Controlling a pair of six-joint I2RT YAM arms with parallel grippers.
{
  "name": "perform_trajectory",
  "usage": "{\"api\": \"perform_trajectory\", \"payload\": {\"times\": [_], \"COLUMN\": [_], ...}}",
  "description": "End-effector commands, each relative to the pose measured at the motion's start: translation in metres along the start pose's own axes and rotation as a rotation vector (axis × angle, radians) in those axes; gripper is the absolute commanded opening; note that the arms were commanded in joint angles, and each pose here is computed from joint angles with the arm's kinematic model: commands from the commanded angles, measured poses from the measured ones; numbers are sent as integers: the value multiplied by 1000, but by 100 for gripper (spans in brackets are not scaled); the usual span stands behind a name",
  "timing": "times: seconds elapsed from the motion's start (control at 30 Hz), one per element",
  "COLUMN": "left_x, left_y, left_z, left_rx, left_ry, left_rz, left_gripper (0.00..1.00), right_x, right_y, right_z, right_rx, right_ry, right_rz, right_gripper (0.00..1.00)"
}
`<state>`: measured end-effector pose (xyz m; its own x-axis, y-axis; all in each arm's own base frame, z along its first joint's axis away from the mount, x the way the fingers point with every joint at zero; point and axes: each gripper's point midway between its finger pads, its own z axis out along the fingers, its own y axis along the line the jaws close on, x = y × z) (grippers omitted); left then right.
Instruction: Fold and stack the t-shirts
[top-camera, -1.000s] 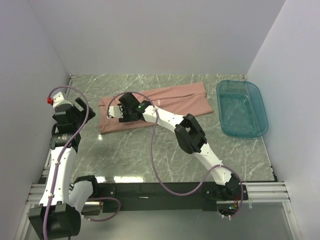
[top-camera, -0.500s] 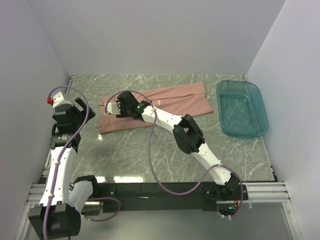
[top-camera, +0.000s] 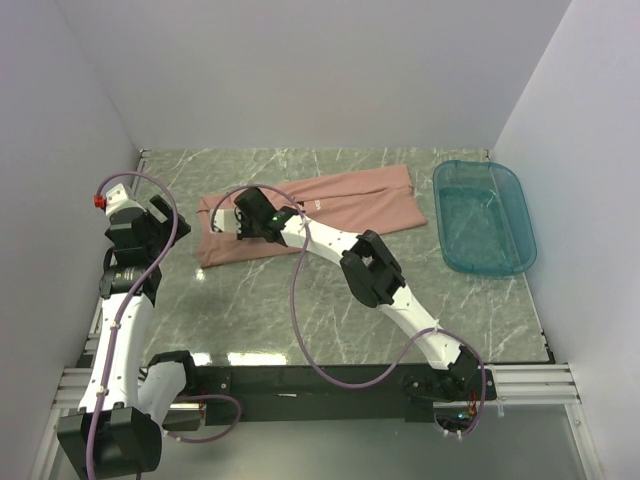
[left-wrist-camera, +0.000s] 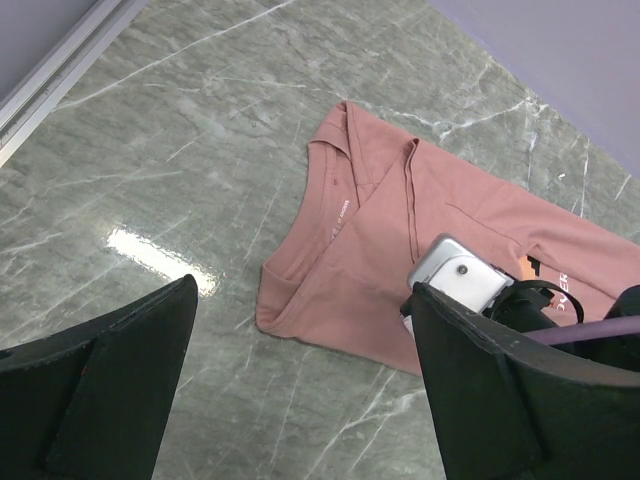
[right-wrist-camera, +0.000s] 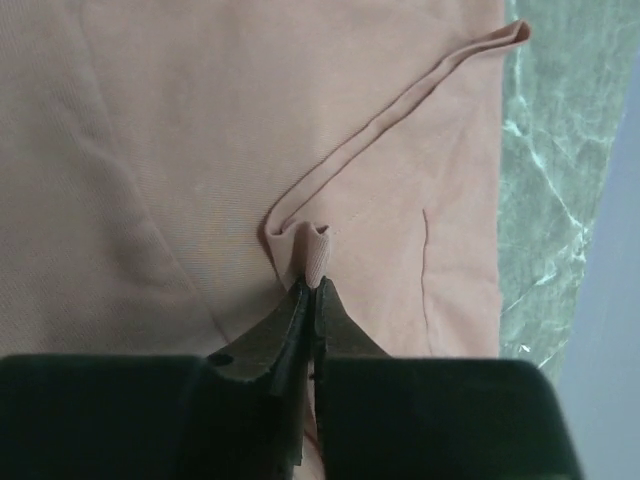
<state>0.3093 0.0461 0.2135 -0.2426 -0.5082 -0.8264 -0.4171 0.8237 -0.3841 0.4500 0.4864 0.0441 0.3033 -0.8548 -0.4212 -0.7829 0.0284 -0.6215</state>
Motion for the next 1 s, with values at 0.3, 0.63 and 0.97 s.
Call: {"api": "perform_trajectory", "payload": {"times": [0.3,0.63,0.97], "left_x": [-12,-12,-10], "left_y": [-8,-9,-10], "left_z": [-3,-2,-1], "left_rx": [27,30,36], "left_ry": [-31,-27,-21], "left_rz": [-9,-7,-5], "left_gripper": [93,93,93], "right_x": [-8,11,25], "right_y": [-70,-94,-103], "right_z": [-24,-22,-20], "right_rx": [165,306,383], "right_ry": [-75,-46,-20], "right_rz": [209,300,348], "right_gripper": [0,0,0]}}
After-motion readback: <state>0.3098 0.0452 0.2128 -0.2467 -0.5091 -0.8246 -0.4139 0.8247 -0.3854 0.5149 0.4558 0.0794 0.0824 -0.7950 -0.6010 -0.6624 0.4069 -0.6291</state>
